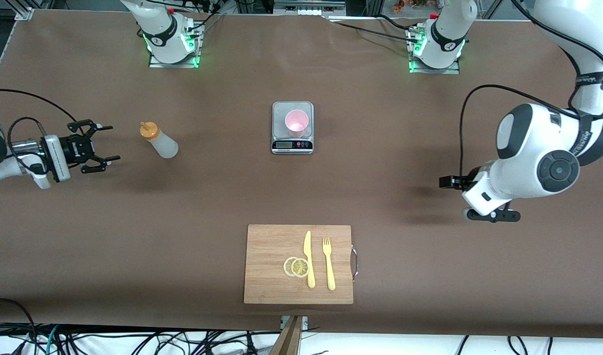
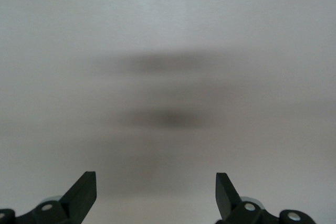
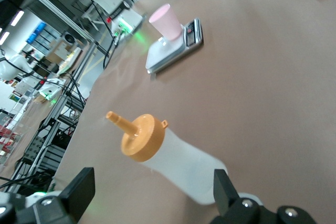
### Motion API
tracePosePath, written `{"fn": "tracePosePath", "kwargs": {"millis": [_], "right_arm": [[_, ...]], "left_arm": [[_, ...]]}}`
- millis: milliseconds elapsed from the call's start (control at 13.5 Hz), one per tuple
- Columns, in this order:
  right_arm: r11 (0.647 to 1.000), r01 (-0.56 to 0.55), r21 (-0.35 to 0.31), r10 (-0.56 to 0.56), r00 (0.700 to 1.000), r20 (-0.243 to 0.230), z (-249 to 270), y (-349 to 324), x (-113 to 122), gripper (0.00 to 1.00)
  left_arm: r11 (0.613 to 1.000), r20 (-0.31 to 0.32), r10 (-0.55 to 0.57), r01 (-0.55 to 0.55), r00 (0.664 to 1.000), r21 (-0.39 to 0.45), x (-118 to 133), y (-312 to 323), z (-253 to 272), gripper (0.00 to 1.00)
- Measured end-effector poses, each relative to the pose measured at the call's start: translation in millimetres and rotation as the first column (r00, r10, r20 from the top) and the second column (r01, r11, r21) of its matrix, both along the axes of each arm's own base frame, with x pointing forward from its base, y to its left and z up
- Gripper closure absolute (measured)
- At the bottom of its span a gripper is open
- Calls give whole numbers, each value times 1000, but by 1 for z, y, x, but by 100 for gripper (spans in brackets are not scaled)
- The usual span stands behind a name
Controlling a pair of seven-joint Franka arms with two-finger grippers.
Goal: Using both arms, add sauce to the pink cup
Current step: 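Release the cup and raise the left gripper while the right gripper reaches the bottle, then grasp the white squeeze bottle with the right gripper and lift it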
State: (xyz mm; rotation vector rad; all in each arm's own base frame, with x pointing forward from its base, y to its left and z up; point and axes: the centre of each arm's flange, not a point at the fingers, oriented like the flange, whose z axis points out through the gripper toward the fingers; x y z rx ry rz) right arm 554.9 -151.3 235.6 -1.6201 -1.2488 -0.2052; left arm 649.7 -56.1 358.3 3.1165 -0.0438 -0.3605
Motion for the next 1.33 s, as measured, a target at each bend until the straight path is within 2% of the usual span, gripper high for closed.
{"fn": "tracePosePath", "kwargs": {"millis": [221, 369, 517, 664, 886, 1107, 1329], "right_arm": [[990, 3, 138, -12, 998, 64, -39, 1, -7, 0], [982, 6, 189, -24, 995, 93, -51, 4, -8, 0], [975, 8, 222, -32, 994, 106, -58, 9, -11, 0], [966, 11, 258, -45, 991, 126, -67, 16, -15, 0], [952, 11, 306, -61, 986, 154, -81, 28, -26, 0], [939, -2, 343, -65, 981, 183, -93, 39, -36, 0], [931, -15, 365, -64, 977, 203, -100, 42, -46, 0]], "left_arm": [[1000, 5, -15, 15, 1000, -10, 2, 26, 6, 0], [1000, -5, -16, 16, 1000, 0, -5, 31, 29, 0], [1000, 27, -10, 9, 1000, 25, -17, 39, 73, 0], [999, 56, 8, -10, 998, 41, -42, 47, 127, 0], [998, 102, 56, -56, 993, -2, -83, 56, 199, 0], [999, 161, 32, -29, 987, -17, -103, 46, 236, 0], [1000, 163, -5, 9, 987, -25, -108, 25, 238, 0]]}}
